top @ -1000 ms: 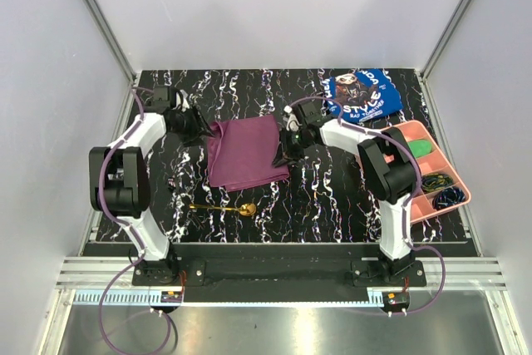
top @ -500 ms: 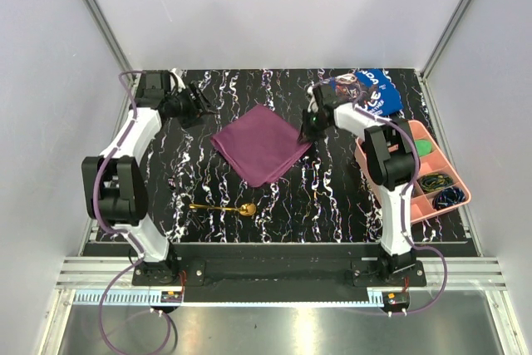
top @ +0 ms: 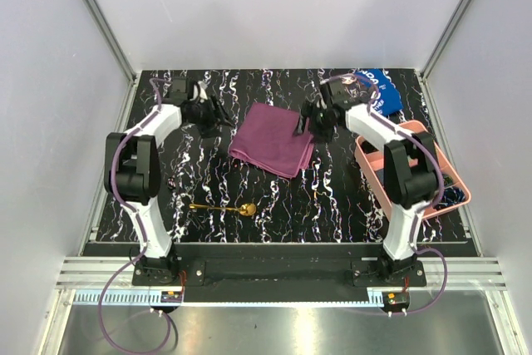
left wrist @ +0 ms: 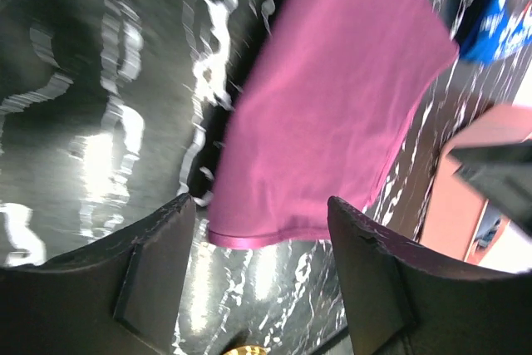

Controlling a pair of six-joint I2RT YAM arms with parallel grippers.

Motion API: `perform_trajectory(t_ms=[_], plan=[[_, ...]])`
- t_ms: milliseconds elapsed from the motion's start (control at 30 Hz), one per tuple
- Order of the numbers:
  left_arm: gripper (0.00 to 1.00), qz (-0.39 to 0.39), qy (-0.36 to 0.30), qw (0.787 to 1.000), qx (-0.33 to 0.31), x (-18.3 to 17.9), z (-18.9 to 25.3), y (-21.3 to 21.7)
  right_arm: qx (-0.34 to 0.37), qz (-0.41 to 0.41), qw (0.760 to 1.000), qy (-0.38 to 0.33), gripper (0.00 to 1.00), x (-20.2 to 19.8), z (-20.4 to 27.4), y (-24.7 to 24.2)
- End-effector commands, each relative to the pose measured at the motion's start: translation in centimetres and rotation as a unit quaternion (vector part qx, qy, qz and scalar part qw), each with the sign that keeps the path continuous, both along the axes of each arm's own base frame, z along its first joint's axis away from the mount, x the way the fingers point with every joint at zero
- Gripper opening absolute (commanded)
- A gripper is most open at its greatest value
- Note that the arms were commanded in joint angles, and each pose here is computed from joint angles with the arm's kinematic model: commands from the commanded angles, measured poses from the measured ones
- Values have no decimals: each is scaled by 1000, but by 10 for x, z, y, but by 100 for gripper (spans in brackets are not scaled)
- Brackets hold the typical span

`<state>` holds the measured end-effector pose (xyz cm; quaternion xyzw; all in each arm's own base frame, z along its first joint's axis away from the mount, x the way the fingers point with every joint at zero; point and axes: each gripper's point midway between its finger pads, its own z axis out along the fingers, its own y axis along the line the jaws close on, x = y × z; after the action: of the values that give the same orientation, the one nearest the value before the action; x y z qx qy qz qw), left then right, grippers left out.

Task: Fold the napkin into a case and place the utensils inside
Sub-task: Rotate the square-folded napkin at the center of the board, then pick up the square-folded napkin from the center of the board.

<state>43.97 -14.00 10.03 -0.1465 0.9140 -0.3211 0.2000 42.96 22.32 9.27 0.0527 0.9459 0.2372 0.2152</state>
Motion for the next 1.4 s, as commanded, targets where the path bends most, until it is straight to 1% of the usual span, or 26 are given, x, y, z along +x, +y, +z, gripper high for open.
perform_trajectory(t_ms=[0,67,100,167,233,267,333,433,567,733,767,867,900,1000,1133,1200,1367], plan=[[64,-27,9,1000,-10,-19,-6,-23,83,-71,993,42,74,-42,2,15],[64,-22,11,1000,-1,-23,-12,-22,99,-86,991,33,70,-48,7,18],[63,-18,15,1000,3,-27,-17,-20,99,-101,989,51,70,-60,-5,18],[62,-20,15,1000,-3,-29,-19,-22,109,-109,987,48,68,-64,-9,21],[61,-25,26,999,-8,-36,-27,-26,111,-118,984,70,66,-76,-22,24],[61,-28,30,999,-7,-40,-31,-28,119,-117,984,67,66,-76,-23,28],[61,-29,29,999,-6,-41,-33,-28,127,-124,980,86,63,-82,-33,34],[56,-28,29,999,-6,-42,-35,-28,128,-136,978,92,59,-87,-40,38],[54,-22,25,999,3,-42,-37,-25,122,-147,976,100,59,-93,-48,34],[45,-24,29,999,0,-37,-42,-27,125,-161,973,111,58,-101,-54,33],[42,-22,28,999,1,-35,-42,-27,125,-161,972,113,58,-103,-55,34],[36,-18,25,1000,5,-34,-42,-25,127,-176,969,116,56,-105,-58,34],[30,-18,26,999,5,-36,-42,-25,129,-182,968,119,55,-105,-59,34],[20,-15,28,999,2,-40,-43,-25,130,-188,965,125,51,-108,-63,36],[15,-10,25,1000,3,-46,-41,-23,122,-205,963,124,48,-115,-66,31],[11,-6,22,1000,2,-47,-41,-23,118,-213,963,120,47,-117,-65,26],[8,8,27,999,-19,-57,-44,-25,124,-219,959,127,45,-122,-70,29]])
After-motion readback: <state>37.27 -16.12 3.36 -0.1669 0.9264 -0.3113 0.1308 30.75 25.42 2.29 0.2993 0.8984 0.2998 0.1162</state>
